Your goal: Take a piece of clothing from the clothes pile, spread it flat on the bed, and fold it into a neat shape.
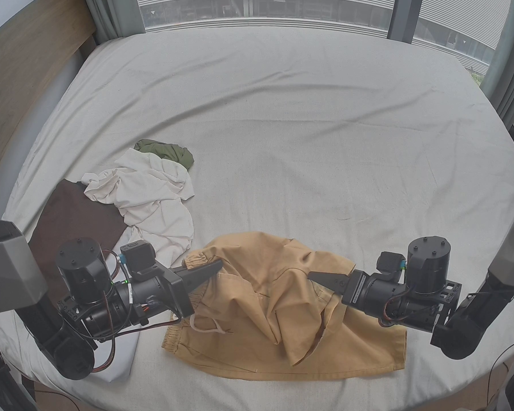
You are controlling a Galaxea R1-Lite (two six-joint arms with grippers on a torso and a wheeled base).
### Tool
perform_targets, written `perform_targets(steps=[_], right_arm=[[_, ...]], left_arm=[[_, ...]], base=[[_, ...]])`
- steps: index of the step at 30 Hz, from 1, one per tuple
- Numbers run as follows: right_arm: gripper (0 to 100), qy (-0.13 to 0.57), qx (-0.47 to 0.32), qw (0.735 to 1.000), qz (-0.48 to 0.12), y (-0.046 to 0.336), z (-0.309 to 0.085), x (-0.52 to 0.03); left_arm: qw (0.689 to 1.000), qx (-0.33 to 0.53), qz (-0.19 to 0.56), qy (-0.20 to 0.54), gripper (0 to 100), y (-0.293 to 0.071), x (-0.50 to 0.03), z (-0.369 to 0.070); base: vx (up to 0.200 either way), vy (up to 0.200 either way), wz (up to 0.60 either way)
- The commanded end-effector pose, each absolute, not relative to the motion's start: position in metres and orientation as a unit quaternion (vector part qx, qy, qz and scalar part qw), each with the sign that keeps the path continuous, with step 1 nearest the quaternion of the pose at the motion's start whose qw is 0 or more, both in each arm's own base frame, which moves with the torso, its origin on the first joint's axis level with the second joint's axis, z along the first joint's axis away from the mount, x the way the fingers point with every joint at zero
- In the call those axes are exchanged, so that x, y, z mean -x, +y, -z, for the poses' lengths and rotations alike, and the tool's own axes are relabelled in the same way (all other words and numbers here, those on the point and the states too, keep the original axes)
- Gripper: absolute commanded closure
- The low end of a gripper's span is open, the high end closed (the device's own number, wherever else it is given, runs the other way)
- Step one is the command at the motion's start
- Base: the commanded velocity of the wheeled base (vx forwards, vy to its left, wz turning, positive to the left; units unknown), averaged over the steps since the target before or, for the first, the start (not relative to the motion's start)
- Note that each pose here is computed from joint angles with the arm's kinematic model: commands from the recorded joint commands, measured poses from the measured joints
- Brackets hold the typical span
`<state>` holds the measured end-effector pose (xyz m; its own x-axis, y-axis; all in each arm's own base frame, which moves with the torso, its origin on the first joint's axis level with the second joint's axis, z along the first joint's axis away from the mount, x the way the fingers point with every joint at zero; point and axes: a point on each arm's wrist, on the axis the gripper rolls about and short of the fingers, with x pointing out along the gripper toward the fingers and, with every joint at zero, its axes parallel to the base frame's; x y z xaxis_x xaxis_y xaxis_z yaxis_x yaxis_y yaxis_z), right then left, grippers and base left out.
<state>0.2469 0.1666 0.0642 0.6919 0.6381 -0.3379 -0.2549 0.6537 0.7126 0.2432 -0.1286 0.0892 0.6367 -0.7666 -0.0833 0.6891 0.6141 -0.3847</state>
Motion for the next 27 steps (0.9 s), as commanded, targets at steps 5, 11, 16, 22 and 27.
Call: perform_targets(steps=[5, 11, 16, 22, 27], right_arm=[[100, 0.276, -0.331, 0.860, -0.274, 0.169, -0.058, -0.246], [100, 0.241, -0.343, 0.859, -0.295, 0.161, -0.076, -0.237], [100, 0.226, -0.354, 0.847, -0.326, 0.148, -0.094, -0.227], [100, 0.233, -0.367, 0.832, -0.345, 0.143, -0.098, -0.230], [100, 0.244, -0.362, 0.830, -0.348, 0.149, -0.088, -0.235]], left_arm=[[0.893, 0.162, 0.403, 0.118, 100, -0.126, -0.246, -0.089], [0.896, 0.162, 0.396, 0.119, 100, -0.123, -0.249, -0.087], [0.897, 0.163, 0.391, 0.125, 100, -0.121, -0.252, -0.084], [0.900, 0.163, 0.381, 0.136, 100, -0.118, -0.256, -0.076], [0.900, 0.163, 0.381, 0.137, 100, -0.118, -0.256, -0.075]], base=[[0.000, 0.000, 0.00], [0.000, 0.000, 0.00], [0.000, 0.000, 0.00], [0.000, 0.000, 0.00], [0.000, 0.000, 0.00]])
